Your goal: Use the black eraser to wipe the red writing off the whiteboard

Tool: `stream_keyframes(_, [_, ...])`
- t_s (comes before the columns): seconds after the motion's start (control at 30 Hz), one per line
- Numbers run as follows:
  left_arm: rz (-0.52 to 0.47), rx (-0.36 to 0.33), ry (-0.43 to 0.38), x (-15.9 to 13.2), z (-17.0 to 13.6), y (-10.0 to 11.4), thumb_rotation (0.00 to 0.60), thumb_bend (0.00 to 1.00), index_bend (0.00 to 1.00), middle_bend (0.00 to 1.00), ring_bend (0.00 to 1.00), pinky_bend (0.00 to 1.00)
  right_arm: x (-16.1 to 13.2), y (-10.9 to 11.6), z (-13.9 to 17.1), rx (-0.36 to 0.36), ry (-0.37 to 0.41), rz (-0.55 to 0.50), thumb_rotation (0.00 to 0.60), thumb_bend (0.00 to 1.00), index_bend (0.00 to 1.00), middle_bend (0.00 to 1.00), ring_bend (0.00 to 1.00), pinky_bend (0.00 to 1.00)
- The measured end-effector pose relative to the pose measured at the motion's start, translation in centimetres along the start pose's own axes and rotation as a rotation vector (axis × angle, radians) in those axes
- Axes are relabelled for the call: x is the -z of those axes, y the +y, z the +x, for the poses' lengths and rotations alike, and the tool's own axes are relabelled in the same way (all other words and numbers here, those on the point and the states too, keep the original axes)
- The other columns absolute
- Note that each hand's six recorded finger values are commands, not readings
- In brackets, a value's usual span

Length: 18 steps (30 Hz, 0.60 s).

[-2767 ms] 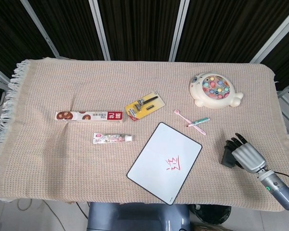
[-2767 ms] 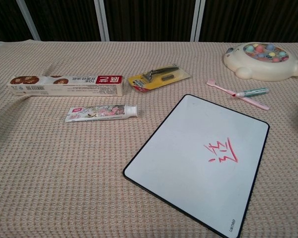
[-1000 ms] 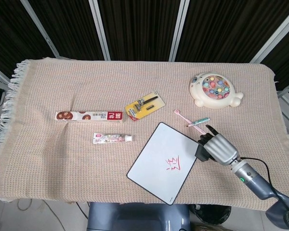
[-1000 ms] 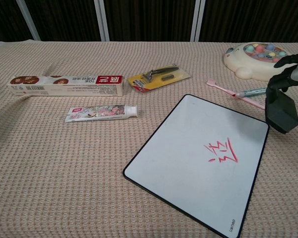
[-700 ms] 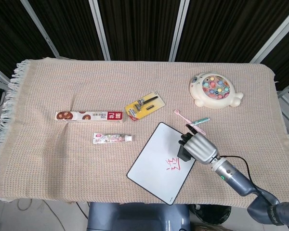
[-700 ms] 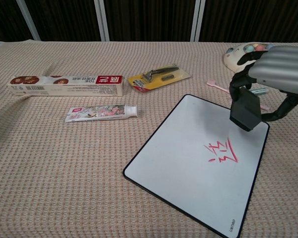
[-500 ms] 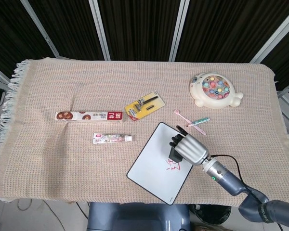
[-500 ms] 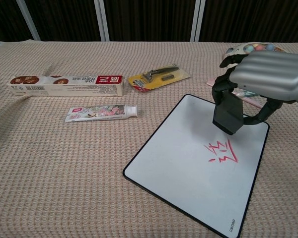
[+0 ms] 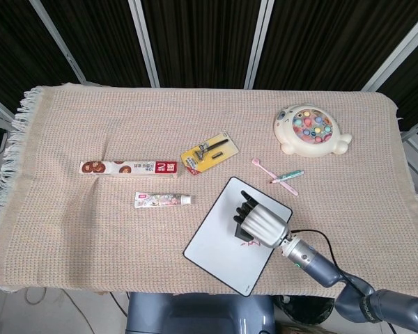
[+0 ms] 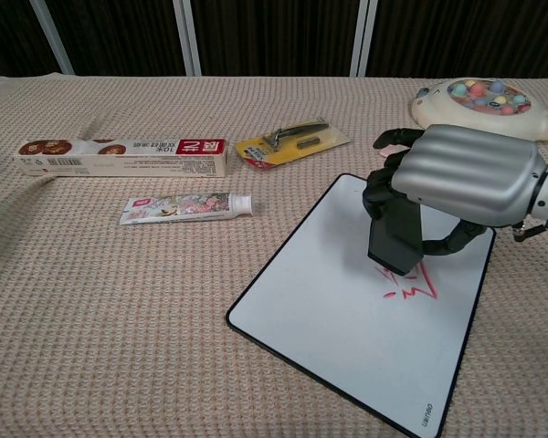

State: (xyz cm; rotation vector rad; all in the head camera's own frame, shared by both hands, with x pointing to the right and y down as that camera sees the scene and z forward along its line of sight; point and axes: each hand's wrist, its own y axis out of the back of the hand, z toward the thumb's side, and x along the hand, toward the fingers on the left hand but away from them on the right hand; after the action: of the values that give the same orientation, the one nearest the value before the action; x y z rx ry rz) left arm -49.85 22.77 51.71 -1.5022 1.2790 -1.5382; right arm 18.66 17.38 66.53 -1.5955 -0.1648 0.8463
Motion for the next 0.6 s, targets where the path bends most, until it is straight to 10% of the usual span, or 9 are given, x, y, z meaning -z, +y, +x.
stream_keyframes(0.6, [-0.003, 0.002, 0.003, 0.1, 0.0, 0.1, 0.600, 0.64, 0.16, 0.09, 0.02, 0.00, -2.7, -0.9, -0.7, -0.013, 0.045, 0.132, 0.600, 0.43, 0.67, 0.45, 0.37, 0.13])
